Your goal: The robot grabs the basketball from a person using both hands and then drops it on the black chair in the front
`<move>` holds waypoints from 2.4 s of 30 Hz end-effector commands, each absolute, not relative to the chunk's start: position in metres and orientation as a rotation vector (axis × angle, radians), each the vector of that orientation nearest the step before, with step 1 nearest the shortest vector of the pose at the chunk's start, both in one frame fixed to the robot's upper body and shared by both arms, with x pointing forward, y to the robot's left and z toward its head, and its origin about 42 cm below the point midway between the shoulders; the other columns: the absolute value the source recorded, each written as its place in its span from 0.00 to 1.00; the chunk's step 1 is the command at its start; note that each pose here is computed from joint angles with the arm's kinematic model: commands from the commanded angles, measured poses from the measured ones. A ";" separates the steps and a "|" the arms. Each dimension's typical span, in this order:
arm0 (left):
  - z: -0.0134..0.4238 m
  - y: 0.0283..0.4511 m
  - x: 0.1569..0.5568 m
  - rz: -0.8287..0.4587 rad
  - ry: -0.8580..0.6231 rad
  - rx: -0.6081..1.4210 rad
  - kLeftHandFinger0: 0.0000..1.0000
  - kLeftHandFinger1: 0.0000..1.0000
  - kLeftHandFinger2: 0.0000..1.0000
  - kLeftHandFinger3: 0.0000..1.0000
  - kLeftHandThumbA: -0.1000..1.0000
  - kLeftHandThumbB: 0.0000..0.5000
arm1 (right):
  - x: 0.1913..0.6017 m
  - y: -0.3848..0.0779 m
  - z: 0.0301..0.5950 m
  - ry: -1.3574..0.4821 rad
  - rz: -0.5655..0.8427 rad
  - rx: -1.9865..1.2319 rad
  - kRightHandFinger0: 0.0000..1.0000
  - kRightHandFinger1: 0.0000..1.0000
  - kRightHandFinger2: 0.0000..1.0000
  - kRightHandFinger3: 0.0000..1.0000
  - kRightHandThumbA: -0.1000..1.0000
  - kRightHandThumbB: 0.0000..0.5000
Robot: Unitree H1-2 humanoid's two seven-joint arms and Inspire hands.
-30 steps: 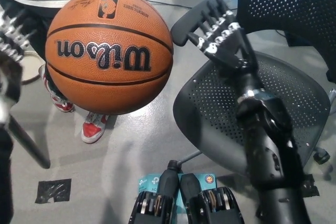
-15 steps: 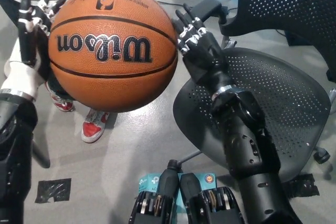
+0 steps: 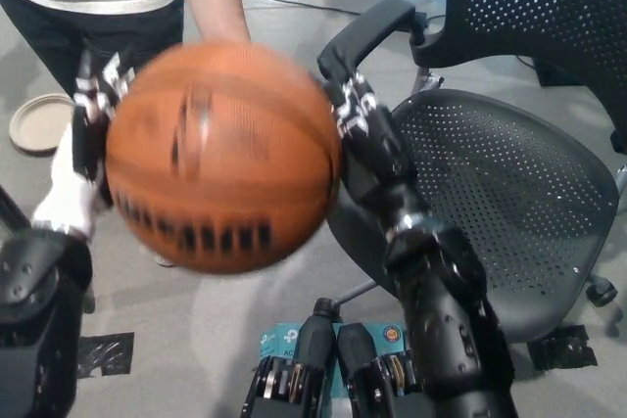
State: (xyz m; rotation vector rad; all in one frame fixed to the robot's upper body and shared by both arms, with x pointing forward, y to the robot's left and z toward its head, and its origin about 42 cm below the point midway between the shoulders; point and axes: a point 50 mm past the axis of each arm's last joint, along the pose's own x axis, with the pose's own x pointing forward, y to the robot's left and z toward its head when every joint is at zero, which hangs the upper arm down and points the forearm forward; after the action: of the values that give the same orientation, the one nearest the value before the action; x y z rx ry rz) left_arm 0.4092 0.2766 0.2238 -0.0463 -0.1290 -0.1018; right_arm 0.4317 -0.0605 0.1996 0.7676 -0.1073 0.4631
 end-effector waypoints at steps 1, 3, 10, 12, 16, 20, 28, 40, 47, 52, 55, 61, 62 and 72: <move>0.229 0.249 0.400 -0.194 -0.196 -0.059 1.00 1.00 1.00 1.00 1.00 0.44 | 0.411 -0.034 0.236 -0.231 0.588 0.855 1.00 1.00 1.00 1.00 1.00 0.89; 0.226 0.243 0.395 -0.202 -0.204 -0.066 1.00 1.00 1.00 1.00 1.00 0.40 | 0.404 -0.033 0.240 -0.249 0.579 0.860 1.00 1.00 1.00 1.00 1.00 0.88; 0.224 0.189 0.375 -0.208 -0.225 -0.061 1.00 1.00 1.00 1.00 1.00 0.47 | 0.389 -0.021 0.257 -0.316 0.505 0.857 1.00 1.00 1.00 1.00 1.00 0.85; 0.224 0.189 0.374 -0.205 -0.225 -0.060 1.00 1.00 1.00 1.00 1.00 0.47 | 0.389 -0.021 0.257 -0.316 0.501 0.857 1.00 1.00 1.00 1.00 1.00 0.85; 0.230 0.135 0.359 -0.248 -0.280 -0.033 1.00 1.00 1.00 1.00 1.00 0.47 | 0.382 -0.006 0.256 -0.371 0.385 0.662 1.00 1.00 1.00 1.00 1.00 0.68; 0.240 0.100 0.358 -0.303 -0.271 -0.205 1.00 1.00 1.00 1.00 1.00 0.30 | 0.381 0.001 0.255 -0.417 0.265 0.535 1.00 1.00 1.00 1.00 1.00 0.63; 0.261 0.085 0.362 -0.255 -0.224 -0.257 1.00 1.00 1.00 1.00 1.00 0.28 | 0.393 -0.007 0.279 -0.437 0.234 0.582 1.00 1.00 1.00 1.00 1.00 0.43; 0.315 0.071 0.372 -0.167 -0.294 -0.222 1.00 1.00 1.00 1.00 1.00 0.24 | 0.403 -0.015 0.338 -0.460 0.180 0.624 1.00 1.00 1.00 1.00 1.00 0.21; 0.364 0.049 0.396 -0.221 -0.339 -0.231 1.00 1.00 1.00 1.00 1.00 0.27 | 0.427 -0.035 0.388 -0.523 0.157 0.706 1.00 1.00 1.00 1.00 1.00 0.23; 0.394 0.027 0.415 -0.256 -0.352 -0.222 1.00 1.00 1.00 1.00 1.00 0.20 | 0.445 -0.059 0.414 -0.534 0.142 0.707 1.00 1.00 1.00 1.00 1.00 0.25; 0.401 0.016 0.425 -0.267 -0.346 -0.205 1.00 1.00 1.00 1.00 1.00 0.23 | 0.451 -0.069 0.423 -0.526 0.141 0.770 1.00 1.00 1.00 1.00 1.00 0.29; 0.413 -0.018 0.457 -0.298 -0.304 -0.164 1.00 1.00 1.00 1.00 1.00 0.32 | 0.480 -0.106 0.435 -0.543 0.093 0.752 1.00 1.00 1.00 1.00 1.00 0.18; 0.415 -0.022 0.461 -0.297 -0.302 -0.147 1.00 1.00 1.00 1.00 1.00 0.28 | 0.484 -0.110 0.436 -0.542 0.087 0.754 1.00 1.00 1.00 1.00 1.00 0.17; 0.404 -0.062 0.514 -0.382 -0.126 -0.210 1.00 1.00 1.00 1.00 1.00 0.25 | 0.537 -0.158 0.422 -0.414 -0.056 0.732 1.00 1.00 1.00 1.00 1.00 0.14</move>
State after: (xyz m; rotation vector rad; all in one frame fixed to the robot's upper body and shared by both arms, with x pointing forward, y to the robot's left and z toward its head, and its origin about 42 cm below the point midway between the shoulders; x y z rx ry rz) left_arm 0.5267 0.0478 0.3220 -0.0785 0.0633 -0.0495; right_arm 0.5152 -0.2115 0.3433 0.6536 -0.3535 -0.2907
